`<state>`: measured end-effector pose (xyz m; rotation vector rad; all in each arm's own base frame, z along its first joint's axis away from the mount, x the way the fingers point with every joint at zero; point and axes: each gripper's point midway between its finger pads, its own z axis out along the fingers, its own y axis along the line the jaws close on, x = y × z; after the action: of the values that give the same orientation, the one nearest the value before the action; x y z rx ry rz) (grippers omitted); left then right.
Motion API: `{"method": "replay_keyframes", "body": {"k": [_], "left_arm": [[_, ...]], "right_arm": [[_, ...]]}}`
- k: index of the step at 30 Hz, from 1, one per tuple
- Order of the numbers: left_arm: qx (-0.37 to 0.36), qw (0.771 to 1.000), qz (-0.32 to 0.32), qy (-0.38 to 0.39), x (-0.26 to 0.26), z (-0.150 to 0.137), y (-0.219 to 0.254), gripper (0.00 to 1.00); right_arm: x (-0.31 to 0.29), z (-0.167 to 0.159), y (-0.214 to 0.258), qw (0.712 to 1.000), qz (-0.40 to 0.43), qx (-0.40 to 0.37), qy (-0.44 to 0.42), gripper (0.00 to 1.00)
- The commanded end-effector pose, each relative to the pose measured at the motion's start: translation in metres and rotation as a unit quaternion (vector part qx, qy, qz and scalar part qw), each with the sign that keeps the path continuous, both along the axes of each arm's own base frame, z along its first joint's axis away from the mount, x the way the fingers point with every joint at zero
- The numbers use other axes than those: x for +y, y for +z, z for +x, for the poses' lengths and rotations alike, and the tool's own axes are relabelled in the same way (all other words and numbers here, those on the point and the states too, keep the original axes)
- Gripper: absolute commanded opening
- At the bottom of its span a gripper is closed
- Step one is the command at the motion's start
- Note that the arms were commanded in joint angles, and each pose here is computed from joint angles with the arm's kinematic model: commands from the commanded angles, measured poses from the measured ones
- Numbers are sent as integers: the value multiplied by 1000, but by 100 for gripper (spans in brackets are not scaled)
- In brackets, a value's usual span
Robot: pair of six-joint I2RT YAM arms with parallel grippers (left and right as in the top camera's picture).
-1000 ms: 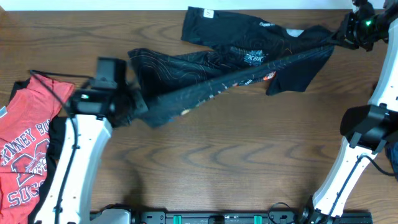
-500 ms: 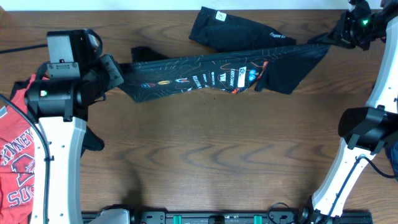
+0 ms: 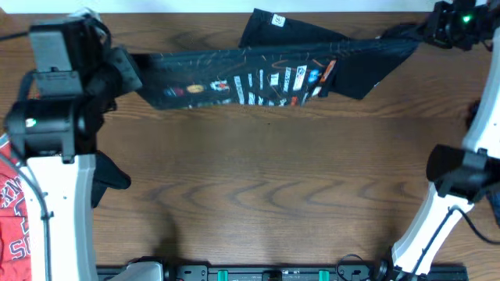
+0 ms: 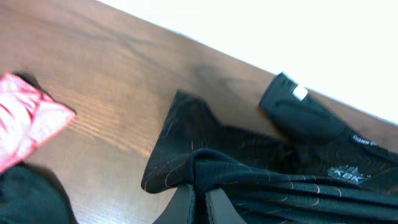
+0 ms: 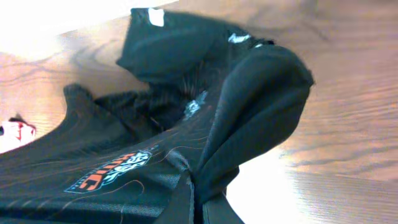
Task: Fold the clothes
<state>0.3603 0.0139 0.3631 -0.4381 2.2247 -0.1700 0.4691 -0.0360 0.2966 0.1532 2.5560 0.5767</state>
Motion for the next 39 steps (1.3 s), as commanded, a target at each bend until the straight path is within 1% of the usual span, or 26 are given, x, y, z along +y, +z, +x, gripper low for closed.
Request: {"method": "replay_keyframes", "body": {"k": [1, 4, 7, 10, 16, 19, 21, 23, 26, 29, 32, 34, 35, 39], "left_arm": [[-59, 992, 77, 84, 46, -18, 59, 6], [-84, 989, 87, 79, 45, -34, 89, 6], [-113, 985, 92, 89, 46, -58, 122, 6], [-136, 982, 94, 91, 44, -80, 144, 6], [-206, 969, 93, 96, 39, -138, 189, 6], [-240, 961, 92, 99, 37, -163, 205, 6], [-252, 958, 92, 100, 36, -174, 210, 6], [-250, 959, 92, 100, 36, -176, 209, 6], [-233, 963, 92, 99, 37, -166, 202, 6], [-204, 970, 93, 96, 39, -140, 191, 6], [-162, 978, 93, 93, 42, -103, 172, 6], [-126, 984, 93, 89, 45, -73, 153, 6], [-105, 987, 92, 86, 46, -54, 140, 6], [-62, 991, 88, 83, 50, 1, 108, 6]], "right_arm": [[-43, -23, 45, 992, -102, -51, -62, 1], [-37, -43, 80, 988, -111, -89, -67, 1], [-30, -69, 109, 984, -115, -114, -78, 1], [-23, -93, 132, 979, -119, -140, -83, 1], [-12, -142, 183, 963, -130, -208, -108, 1], [-8, -160, 202, 955, -132, -239, -117, 1], [-7, -166, 208, 952, -133, -248, -123, 1], [-7, -166, 208, 952, -130, -249, -126, 1], [-10, -162, 200, 956, -123, -232, -132, 1], [-12, -147, 185, 964, -110, -205, -129, 1], [-13, -125, 161, 975, -91, -165, -117, 1], [-13, -108, 142, 982, -75, -137, -104, 1], [-13, -97, 129, 986, -64, -121, -97, 1], [-14, -57, 97, 992, -31, -92, -75, 1]]}}
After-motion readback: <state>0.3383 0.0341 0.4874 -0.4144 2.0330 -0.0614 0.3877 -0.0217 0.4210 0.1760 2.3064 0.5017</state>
